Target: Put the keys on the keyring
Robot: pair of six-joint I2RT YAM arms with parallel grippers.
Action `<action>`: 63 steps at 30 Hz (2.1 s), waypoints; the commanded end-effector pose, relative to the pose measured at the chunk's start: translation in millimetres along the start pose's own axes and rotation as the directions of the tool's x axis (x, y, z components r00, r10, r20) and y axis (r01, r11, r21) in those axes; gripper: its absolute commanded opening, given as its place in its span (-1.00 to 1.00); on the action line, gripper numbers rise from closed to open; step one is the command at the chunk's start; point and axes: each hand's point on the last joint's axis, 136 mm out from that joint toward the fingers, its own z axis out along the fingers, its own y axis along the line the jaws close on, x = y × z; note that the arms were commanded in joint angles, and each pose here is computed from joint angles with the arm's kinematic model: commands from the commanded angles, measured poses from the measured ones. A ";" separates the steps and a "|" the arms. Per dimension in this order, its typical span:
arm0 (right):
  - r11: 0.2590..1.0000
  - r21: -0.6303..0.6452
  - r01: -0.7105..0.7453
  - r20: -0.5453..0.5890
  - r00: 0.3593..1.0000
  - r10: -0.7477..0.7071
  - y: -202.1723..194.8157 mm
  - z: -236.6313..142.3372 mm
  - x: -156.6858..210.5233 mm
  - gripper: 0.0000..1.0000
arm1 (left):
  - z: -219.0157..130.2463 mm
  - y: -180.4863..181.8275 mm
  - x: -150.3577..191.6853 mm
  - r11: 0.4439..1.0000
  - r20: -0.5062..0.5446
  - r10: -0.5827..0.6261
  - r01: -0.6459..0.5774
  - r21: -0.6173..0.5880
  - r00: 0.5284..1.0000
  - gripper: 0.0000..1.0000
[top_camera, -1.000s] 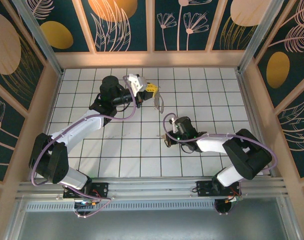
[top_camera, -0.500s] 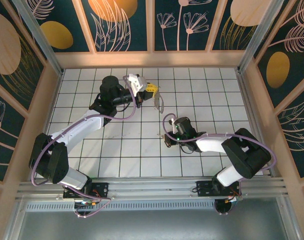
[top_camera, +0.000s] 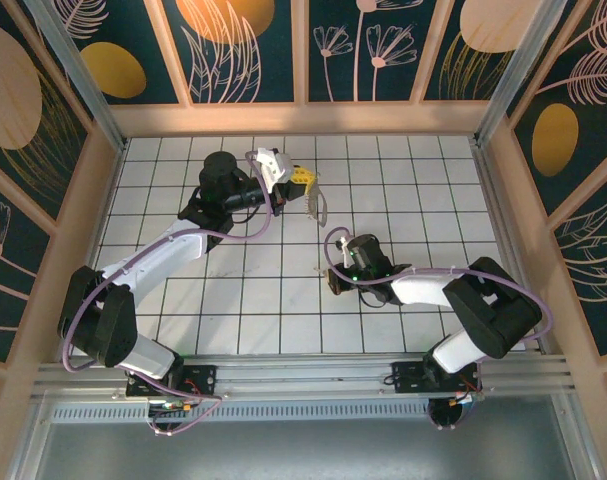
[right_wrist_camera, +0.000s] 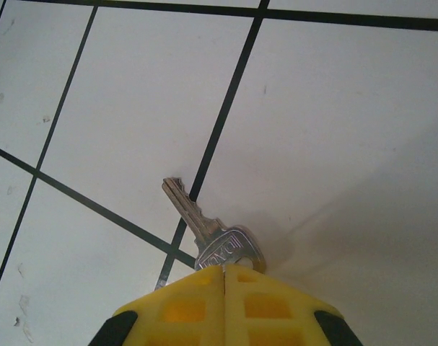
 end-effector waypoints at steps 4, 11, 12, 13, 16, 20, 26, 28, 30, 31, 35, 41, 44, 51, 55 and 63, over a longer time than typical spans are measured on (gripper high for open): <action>1.000 0.003 0.014 0.022 1.000 -0.014 4.7 -7.7 -7.7 -1.00 | -5.8 -6.6 -21.5 0.999 0.063 0.037 -0.039 0.017 0.997 -1.00; 0.999 0.005 0.051 0.144 0.988 -0.051 10.0 -41.2 -46.6 -1.00 | -6.6 -7.7 -22.1 0.999 0.063 0.041 -0.042 0.019 0.997 -1.00; 0.998 -0.001 0.056 0.168 0.984 -0.056 11.1 -47.9 -53.7 -1.00 | -6.9 -8.0 -22.3 0.999 0.062 0.042 -0.043 0.020 0.997 -1.00; 0.998 -0.010 0.063 0.197 0.978 -0.060 12.6 -56.5 -62.3 -1.00 | -6.8 -8.1 -22.2 0.999 0.062 0.041 -0.043 0.021 0.997 -1.00; 0.994 -0.064 0.085 0.288 0.956 -0.064 18.1 -82.2 -84.5 -1.00 | -6.9 -8.8 -21.8 0.999 0.061 0.040 -0.042 0.024 0.997 -1.00; 0.987 -0.116 0.114 0.401 0.914 -0.059 19.0 -116.0 -111.8 -1.00 | -6.4 -9.1 -21.6 0.999 0.062 0.039 -0.041 0.029 0.997 -1.00; 0.974 -0.143 0.177 0.515 0.854 -0.080 27.6 -149.6 -143.3 -1.00 | -5.2 -11.3 -17.8 0.998 0.056 0.034 -0.036 0.046 0.998 -1.00; 0.970 -0.142 0.198 0.547 0.832 -0.090 31.0 -157.9 -151.7 -1.00 | -5.0 -12.8 -16.1 0.998 0.054 0.033 -0.036 0.056 0.998 -1.00; 0.965 -0.140 0.223 0.588 0.803 -0.100 36.3 -168.1 -160.9 -1.00 | -4.7 -14.4 -14.3 0.997 0.050 0.031 -0.034 0.066 0.998 -1.00; 0.961 -0.139 0.238 0.615 0.782 -0.105 39.8 -175.1 -166.7 -1.00 | -4.6 -15.3 -13.4 0.997 0.049 0.031 -0.034 0.072 0.998 -1.00; 0.949 -0.132 0.287 0.688 0.716 -0.121 50.6 -194.8 -182.7 -1.00 | -3.3 -17.5 -11.6 0.995 0.043 0.023 -0.027 0.091 0.999 -1.00; 0.922 -0.117 0.368 0.771 0.619 -0.148 66.5 -220.5 -197.1 -1.00 | 5.6 -21.7 -10.3 0.992 0.022 0.011 -0.014 0.122 1.000 -1.00; 0.903 -0.113 0.414 0.801 0.576 -0.164 75.8 -232.4 -201.6 -1.00 | 11.9 -26.0 -7.3 0.990 0.006 -0.007 0.007 0.143 1.000 -1.00; 0.865 -0.126 0.485 0.825 0.536 -0.180 92.7 -245.9 -206.7 -1.00 | 24.2 -32.4 -0.9 0.982 -0.018 -0.084 0.086 0.165 0.996 -1.00; 0.852 -0.141 0.504 0.825 0.535 -0.180 97.5 -247.5 -206.4 -1.00 | 28.6 -36.5 -1.0 0.979 -0.029 -0.102 0.105 0.172 0.994 -1.00; 0.834 -0.171 0.525 0.821 0.544 -0.174 104.2 -246.7 -205.7 -1.00 | 33.7 -41.5 2.3 0.978 -0.050 -0.095 0.102 0.179 0.994 -1.00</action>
